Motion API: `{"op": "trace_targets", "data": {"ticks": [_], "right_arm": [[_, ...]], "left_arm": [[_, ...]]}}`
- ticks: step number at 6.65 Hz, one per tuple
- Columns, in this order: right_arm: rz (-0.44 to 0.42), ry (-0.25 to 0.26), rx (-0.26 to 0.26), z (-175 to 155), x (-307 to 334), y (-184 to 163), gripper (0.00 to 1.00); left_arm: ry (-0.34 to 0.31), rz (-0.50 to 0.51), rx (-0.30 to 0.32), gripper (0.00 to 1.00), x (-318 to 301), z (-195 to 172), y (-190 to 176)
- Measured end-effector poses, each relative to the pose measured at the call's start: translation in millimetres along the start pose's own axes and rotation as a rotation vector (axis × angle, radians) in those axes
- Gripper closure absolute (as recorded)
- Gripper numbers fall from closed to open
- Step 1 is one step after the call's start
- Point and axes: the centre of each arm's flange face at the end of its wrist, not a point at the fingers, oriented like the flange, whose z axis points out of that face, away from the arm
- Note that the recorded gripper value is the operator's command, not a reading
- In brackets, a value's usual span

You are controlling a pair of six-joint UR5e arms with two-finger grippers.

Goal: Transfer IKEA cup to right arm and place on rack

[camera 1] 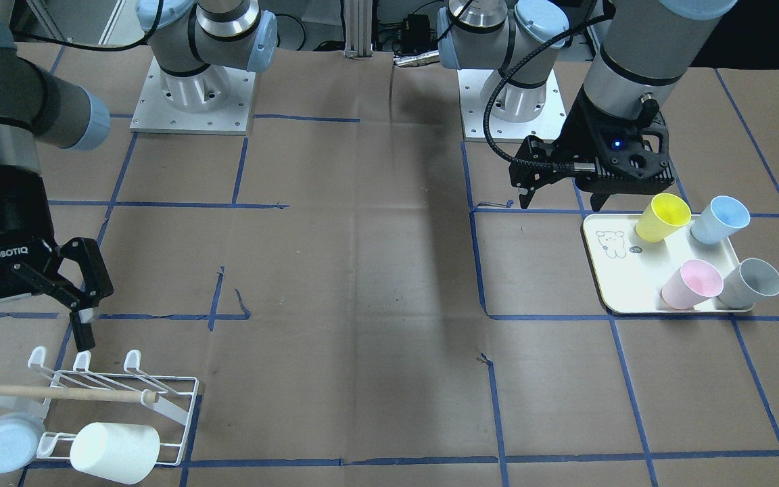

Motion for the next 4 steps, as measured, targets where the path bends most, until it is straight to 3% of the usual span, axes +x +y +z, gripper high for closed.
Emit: {"op": "trace_targets", "data": {"ticks": [2, 4], "right_arm": [[0.032, 0.013, -0.161, -17.9, -66.3, -12.9, 0.00], [0.133, 0.019, -0.413, -56.4, -103.1, -18.1, 0.00]], "left_arm": [[0.000, -0.002, 0.001, 0.00, -0.3, -0.3, -0.2], [0.000, 0.000, 0.001, 0.00, 0.1, -0.4, -0.1]]}}
